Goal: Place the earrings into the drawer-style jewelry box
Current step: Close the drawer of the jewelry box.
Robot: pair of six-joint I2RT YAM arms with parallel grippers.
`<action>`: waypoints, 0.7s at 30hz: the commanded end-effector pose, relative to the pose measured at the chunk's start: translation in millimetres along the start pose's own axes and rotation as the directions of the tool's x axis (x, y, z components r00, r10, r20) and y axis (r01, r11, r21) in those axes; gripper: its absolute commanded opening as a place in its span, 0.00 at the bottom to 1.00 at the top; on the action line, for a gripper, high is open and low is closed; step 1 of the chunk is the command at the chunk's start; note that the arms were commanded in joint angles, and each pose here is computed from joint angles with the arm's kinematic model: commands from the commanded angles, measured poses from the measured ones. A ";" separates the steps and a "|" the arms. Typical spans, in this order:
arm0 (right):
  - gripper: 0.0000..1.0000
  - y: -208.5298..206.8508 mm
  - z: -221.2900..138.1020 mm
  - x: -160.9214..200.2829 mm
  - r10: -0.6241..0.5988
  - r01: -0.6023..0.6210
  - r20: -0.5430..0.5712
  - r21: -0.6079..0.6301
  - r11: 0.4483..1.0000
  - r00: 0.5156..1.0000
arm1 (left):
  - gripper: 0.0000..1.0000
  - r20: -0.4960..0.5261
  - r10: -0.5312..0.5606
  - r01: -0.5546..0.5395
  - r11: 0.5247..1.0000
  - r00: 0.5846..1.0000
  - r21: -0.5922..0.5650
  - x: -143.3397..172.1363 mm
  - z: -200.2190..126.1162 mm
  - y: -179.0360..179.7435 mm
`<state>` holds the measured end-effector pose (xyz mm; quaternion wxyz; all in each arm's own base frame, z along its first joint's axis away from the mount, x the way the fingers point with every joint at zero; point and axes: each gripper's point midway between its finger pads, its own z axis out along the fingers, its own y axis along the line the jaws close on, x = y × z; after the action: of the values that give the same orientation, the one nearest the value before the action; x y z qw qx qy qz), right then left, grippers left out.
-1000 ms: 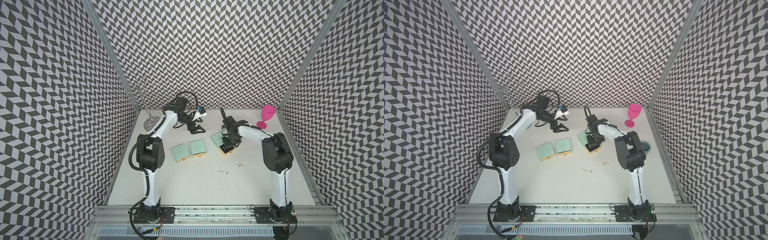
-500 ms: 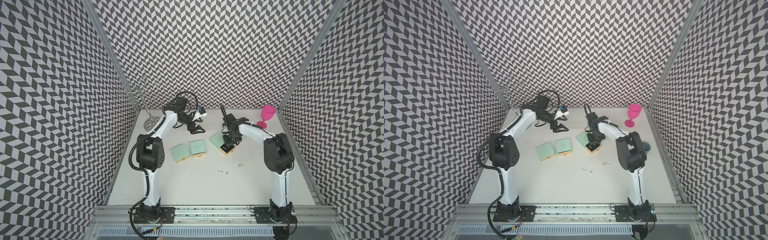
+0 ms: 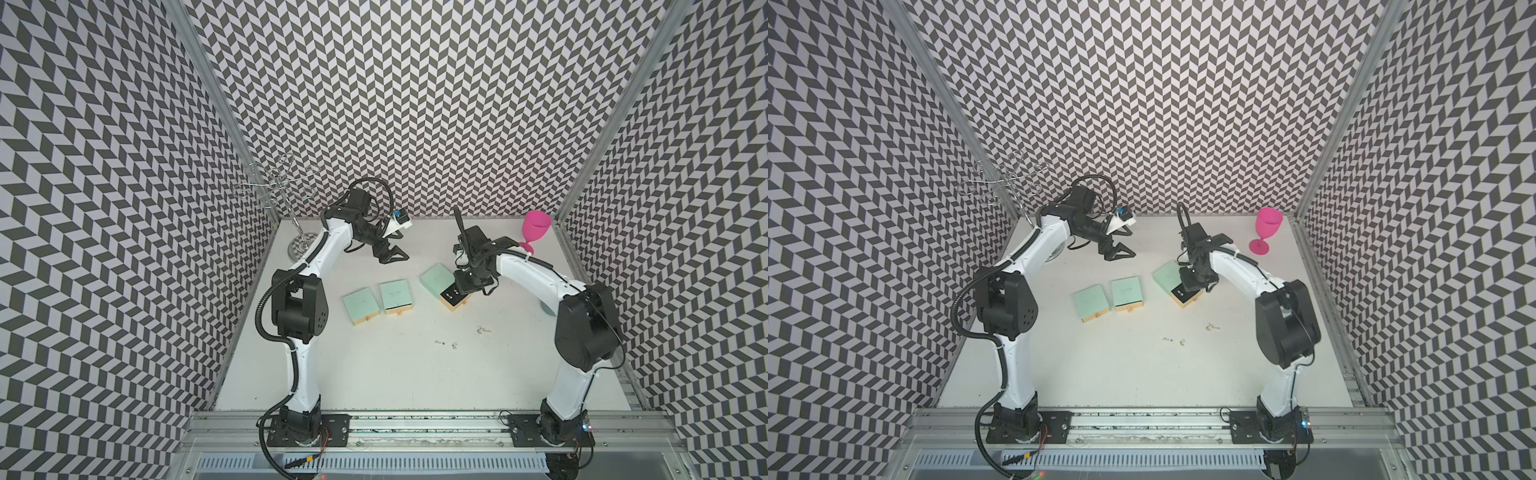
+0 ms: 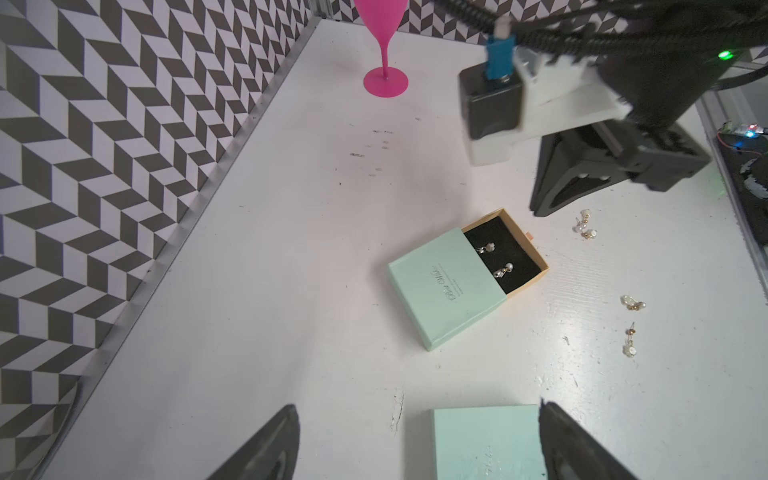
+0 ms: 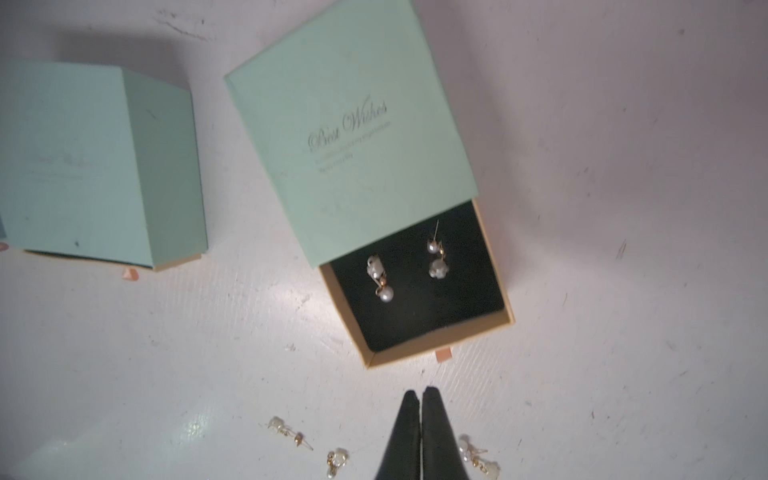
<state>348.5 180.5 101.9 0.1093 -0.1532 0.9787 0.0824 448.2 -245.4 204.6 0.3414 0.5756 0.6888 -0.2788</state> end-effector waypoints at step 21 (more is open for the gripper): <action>0.04 -19.5 49.1 25.8 0.285 -0.282 0.013 -0.129 0.951 0.958 | 0.81 -0.085 0.057 -0.067 0.991 0.995 -0.114 40.0 82.1 78.3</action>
<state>324.3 161.4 46.8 0.0812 -0.0243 0.9854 0.1477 528.4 -261.7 111.6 0.3336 0.5646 0.7211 -0.2236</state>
